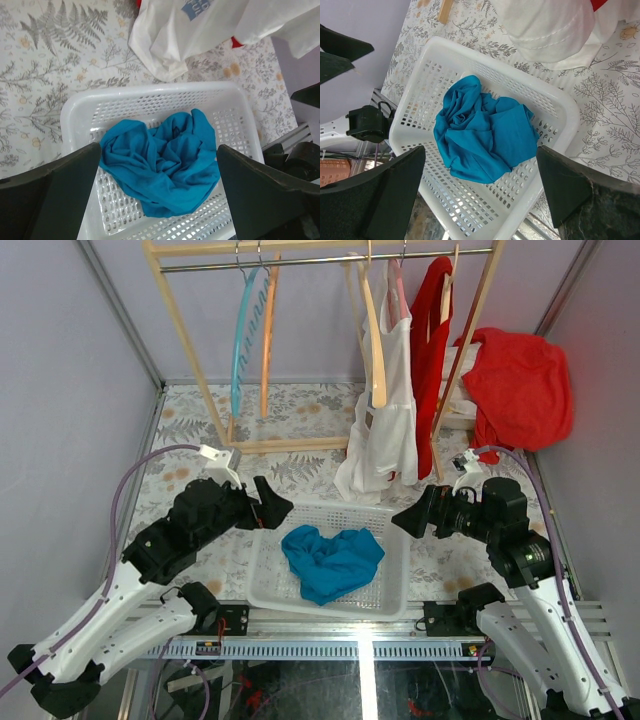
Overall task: Place the t-shirt on the hanger
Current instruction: Reset both arms
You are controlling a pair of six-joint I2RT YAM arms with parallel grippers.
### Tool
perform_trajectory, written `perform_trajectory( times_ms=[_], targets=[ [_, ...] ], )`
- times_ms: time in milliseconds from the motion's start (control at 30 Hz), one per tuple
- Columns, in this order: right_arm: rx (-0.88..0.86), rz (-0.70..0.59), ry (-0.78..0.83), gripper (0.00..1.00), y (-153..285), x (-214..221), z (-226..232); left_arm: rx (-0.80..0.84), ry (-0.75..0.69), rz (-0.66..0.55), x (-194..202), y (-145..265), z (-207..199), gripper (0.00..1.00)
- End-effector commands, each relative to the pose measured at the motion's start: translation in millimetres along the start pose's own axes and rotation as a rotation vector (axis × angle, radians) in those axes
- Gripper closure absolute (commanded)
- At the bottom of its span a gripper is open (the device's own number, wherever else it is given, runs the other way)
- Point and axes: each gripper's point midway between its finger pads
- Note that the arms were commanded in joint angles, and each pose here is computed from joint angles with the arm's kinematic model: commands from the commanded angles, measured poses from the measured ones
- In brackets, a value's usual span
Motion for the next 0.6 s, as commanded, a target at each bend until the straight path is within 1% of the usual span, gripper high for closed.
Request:
perform_trajectory(
  times_ms=[0,167,300,567],
  targets=[
    [-0.044,-0.026,0.001,0.01,-2.7,-5.6,6.5,0.029,0.033,0.022,12.7,1.6,0.6,0.0],
    [-0.037,-0.011,-0.026,0.01,-7.2,1.1,1.9,0.037,0.05,0.014,17.6,7.0,4.7,0.0],
    [0.003,-0.02,-0.042,0.01,-6.2,0.5,-4.1,0.049,0.057,-0.009,14.7,17.0,4.5,0.0],
    [0.017,-0.081,-0.024,0.01,-0.3,-9.7,-2.7,0.028,0.016,-0.056,2.7,30.2,7.7,0.0]
  ],
)
Point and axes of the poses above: each gripper's point midway between its finger pads, its own y axis back along the fingers, its own z axis along the line the jaws close on, x = y × z, and after that the axes turned 7 degrees about y, right-handed
